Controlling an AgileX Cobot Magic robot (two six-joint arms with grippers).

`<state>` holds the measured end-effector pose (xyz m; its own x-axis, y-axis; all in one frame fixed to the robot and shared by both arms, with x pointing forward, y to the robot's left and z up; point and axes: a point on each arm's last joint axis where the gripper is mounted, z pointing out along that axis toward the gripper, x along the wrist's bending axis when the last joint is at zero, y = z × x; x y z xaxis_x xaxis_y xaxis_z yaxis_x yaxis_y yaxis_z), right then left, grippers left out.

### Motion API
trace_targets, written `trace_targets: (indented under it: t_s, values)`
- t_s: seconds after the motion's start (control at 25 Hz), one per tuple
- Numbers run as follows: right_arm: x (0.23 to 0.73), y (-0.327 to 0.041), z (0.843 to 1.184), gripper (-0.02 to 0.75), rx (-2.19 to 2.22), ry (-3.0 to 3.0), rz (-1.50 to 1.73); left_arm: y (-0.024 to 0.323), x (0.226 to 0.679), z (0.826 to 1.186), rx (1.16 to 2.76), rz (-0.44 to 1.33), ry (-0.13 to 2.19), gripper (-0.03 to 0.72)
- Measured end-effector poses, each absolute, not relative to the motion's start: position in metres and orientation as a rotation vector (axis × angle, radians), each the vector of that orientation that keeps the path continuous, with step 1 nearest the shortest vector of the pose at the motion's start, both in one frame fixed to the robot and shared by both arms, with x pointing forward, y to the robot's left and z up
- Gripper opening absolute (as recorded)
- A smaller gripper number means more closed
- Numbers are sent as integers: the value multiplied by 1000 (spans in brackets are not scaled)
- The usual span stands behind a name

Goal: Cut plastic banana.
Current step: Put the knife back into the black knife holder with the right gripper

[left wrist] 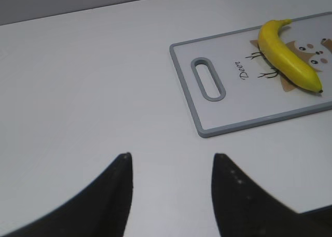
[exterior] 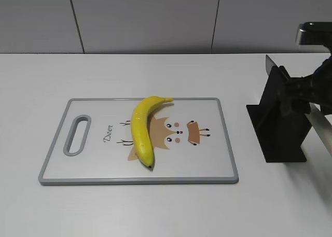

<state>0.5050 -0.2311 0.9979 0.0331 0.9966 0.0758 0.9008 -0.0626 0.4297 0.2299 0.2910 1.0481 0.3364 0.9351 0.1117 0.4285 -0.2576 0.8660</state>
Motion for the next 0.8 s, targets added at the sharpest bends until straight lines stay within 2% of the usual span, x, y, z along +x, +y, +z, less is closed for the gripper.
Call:
trace_targets:
  t_s: [0.32,0.64,0.8]
  values:
    - [493,-234,1020,599,1950,2112,395,291,230,1048,1838,839,1204,481]
    - [437,-246,1083,596,1819,2103,588,291,230,1048,1837,840,1204,480]
    - [399,-256,1096,595,1729,2083,671,291,230,1048,1837,840,1204,480]
